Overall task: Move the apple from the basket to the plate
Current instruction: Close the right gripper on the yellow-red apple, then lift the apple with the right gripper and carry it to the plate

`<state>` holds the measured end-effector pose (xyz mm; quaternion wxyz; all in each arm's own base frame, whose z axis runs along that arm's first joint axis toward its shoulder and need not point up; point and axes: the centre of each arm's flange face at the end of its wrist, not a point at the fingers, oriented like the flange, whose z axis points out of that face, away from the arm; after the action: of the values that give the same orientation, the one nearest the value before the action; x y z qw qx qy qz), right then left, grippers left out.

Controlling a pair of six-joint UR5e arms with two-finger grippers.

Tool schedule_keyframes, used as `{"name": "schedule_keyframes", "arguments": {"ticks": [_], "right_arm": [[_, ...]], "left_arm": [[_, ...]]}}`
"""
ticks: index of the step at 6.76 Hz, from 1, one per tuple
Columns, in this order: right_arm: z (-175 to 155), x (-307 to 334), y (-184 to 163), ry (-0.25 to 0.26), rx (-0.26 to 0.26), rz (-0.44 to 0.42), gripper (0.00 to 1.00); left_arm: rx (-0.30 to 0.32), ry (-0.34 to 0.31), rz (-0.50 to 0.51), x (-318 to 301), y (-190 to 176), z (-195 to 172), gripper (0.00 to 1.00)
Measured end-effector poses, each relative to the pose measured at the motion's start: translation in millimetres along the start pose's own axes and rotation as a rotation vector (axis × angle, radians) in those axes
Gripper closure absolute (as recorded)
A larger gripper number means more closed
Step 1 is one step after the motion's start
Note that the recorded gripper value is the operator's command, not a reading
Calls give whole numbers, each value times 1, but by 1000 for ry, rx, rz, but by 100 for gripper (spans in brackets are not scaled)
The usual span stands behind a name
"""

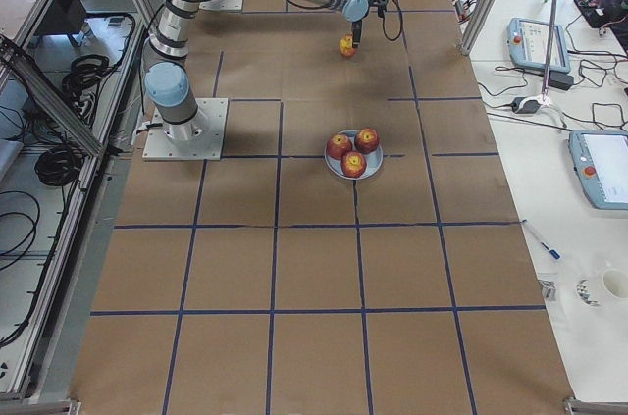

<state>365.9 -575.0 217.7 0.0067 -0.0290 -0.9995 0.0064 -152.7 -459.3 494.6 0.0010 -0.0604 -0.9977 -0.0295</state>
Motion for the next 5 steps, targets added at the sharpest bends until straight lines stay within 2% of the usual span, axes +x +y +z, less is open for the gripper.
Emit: {"name": "schedule_keyframes", "arguments": {"ticks": [1, 2, 3, 5], "right_arm": [[16, -3, 6, -1, 4, -8, 0], [29, -1, 13, 2, -5, -10, 20], [32, 1, 17, 4, -8, -12, 44], [20, 0, 11, -5, 15, -11, 62]], "left_arm": [[-1, 0, 1, 1, 0, 0, 1], [-2, 0, 2, 1, 0, 1, 1], [-2, 0, 2, 1, 1, 1, 1], [-2, 0, 1, 1, 1, 1, 1]]}}
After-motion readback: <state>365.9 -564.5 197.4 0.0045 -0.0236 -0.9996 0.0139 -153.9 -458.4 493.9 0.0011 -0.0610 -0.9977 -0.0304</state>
